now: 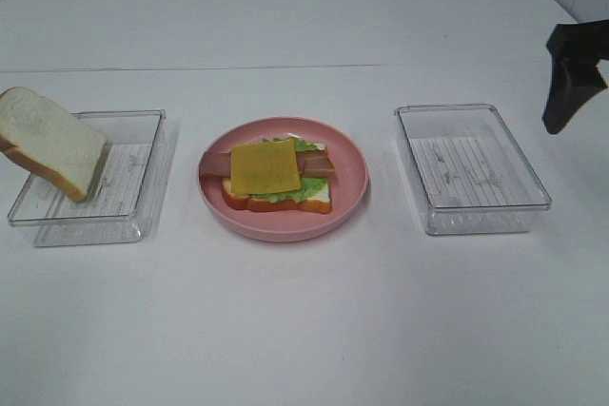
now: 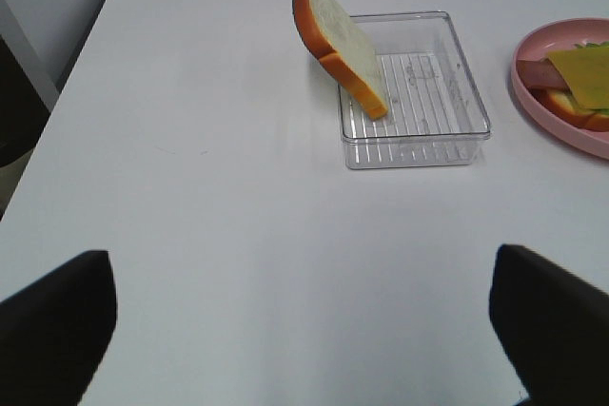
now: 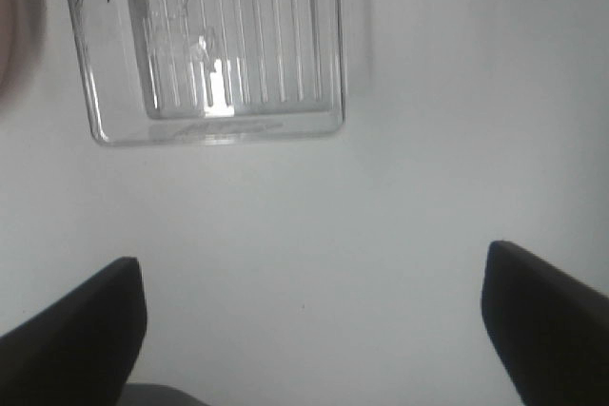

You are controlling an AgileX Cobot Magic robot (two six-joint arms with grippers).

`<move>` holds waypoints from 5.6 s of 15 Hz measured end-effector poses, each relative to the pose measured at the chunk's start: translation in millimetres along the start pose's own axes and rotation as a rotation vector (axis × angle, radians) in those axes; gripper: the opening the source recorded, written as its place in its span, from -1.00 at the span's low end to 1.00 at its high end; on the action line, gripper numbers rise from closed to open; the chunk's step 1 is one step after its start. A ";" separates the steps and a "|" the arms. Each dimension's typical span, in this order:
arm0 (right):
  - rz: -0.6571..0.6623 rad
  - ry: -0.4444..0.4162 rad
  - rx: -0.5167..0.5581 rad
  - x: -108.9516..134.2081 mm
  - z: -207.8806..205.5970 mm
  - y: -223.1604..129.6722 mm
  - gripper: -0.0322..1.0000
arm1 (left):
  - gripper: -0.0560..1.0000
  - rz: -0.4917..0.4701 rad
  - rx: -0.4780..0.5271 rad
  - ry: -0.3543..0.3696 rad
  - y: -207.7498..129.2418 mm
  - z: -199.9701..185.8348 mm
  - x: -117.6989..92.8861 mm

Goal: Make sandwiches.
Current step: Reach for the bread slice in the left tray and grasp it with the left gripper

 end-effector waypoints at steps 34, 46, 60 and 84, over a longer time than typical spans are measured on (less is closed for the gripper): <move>-0.108 0.078 -0.802 -39.6 -38.1 -233.9 0.76 | 0.98 0.000 0.000 -0.001 0.0 0.0 -0.2; -0.108 0.078 -0.803 -39.6 -38.2 -233.8 0.76 | 0.98 0.000 0.000 0.000 0.0 0.0 0.0; -0.109 0.078 -0.810 -39.4 -39.1 -232.9 0.76 | 0.98 -0.008 0.346 0.014 54.8 23.2 12.1; -0.109 0.079 -0.812 -39.4 -39.4 -232.7 0.76 | 0.98 -0.039 0.887 -0.372 70.1 407.9 19.6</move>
Point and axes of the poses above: a point on each arm's last joint axis where the gripper is mounted, z pointing out along that axis toward the gripper, x along the wrist's bending axis when the last joint is at zero, y = z × x, the point moved 9 cm from there along z, pointing out along that axis toward the gripper, and after that the axes turned 3 degrees about z, right-handed, at the moved point
